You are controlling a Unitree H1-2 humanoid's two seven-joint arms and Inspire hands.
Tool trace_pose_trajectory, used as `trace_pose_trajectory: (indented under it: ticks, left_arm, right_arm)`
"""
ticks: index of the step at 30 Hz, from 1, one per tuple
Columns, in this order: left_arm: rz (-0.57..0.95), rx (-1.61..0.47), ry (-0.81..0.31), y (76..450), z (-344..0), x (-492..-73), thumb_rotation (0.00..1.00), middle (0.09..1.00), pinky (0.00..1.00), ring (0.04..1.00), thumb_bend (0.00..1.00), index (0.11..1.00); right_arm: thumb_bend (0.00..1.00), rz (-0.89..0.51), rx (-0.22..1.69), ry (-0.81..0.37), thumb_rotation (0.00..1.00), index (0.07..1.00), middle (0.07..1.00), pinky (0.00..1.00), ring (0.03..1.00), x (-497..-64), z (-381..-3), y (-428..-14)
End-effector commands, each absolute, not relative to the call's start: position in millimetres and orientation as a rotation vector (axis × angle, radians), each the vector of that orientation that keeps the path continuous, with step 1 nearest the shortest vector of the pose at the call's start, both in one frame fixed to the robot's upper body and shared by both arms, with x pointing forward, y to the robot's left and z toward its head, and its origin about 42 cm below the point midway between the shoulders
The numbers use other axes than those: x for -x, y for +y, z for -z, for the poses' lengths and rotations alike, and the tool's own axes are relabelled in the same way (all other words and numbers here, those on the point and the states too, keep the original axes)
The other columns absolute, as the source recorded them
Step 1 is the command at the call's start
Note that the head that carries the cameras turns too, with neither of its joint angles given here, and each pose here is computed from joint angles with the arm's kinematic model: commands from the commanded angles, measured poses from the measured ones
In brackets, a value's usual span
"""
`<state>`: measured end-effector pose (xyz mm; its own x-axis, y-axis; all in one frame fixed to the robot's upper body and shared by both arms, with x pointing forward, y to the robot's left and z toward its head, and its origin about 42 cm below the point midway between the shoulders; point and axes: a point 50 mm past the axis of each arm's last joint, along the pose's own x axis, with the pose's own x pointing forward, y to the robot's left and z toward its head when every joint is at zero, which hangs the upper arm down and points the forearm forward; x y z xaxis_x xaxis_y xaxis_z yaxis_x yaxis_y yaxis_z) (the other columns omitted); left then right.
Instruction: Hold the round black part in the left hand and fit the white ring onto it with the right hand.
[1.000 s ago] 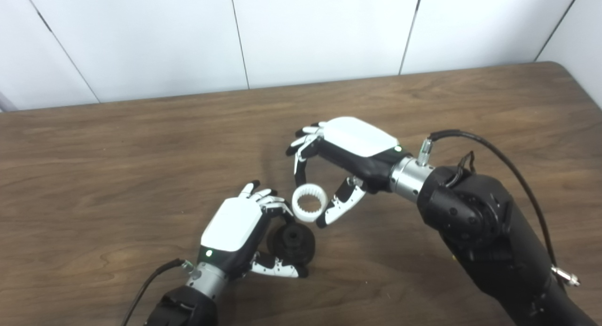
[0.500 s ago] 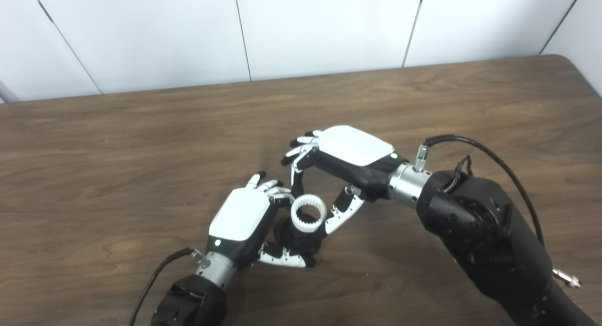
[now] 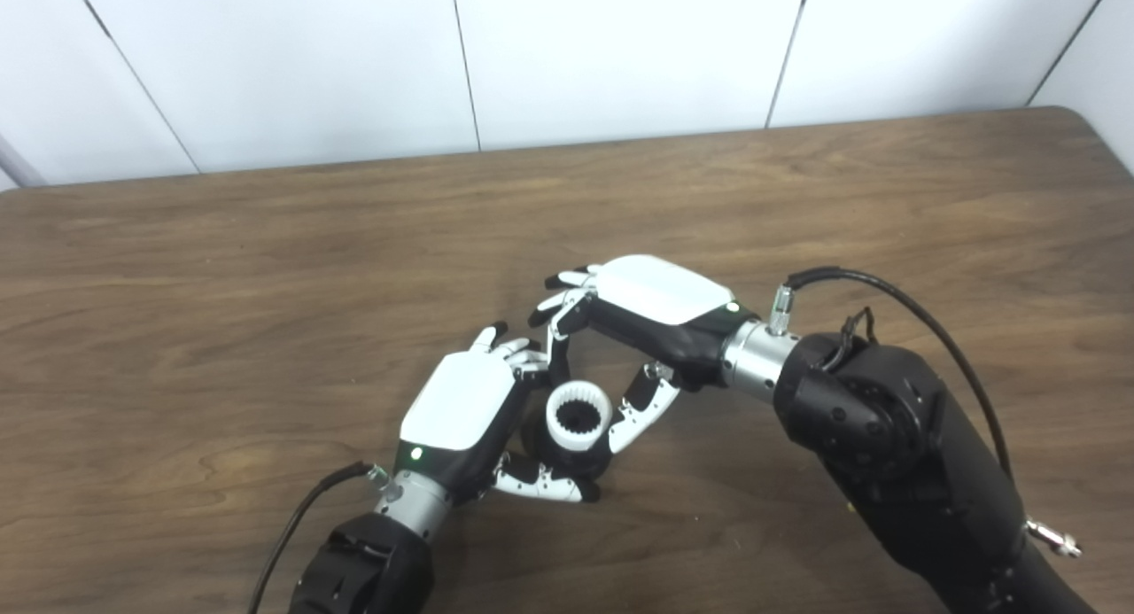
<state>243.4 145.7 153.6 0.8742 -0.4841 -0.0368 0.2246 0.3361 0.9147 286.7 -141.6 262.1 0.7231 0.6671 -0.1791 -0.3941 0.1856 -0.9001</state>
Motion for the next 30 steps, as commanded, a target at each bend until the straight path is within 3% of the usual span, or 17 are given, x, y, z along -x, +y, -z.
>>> trace_pose_trajectory:
  ticks: [1, 30]
  left_arm:
    - [0.454, -1.17, -0.285, 146.2, -161.1, -245.1, 0.05, 0.776, 1.0, 0.879, 0.52, 0.486]
    - [0.451, -1.162, -0.292, 144.1, -163.1, -247.3, 0.05, 0.771, 1.0, 0.874, 0.52, 0.486]
  right_arm:
    - [0.52, -0.724, 1.158, -0.35, 0.13, 0.483, 0.843, 0.98, 0.956, -289.6, -270.8, -139.7]
    - [0.52, -0.722, 1.156, -0.345, 0.13, 0.483, 0.847, 0.97, 0.964, -290.6, -261.9, -135.5]
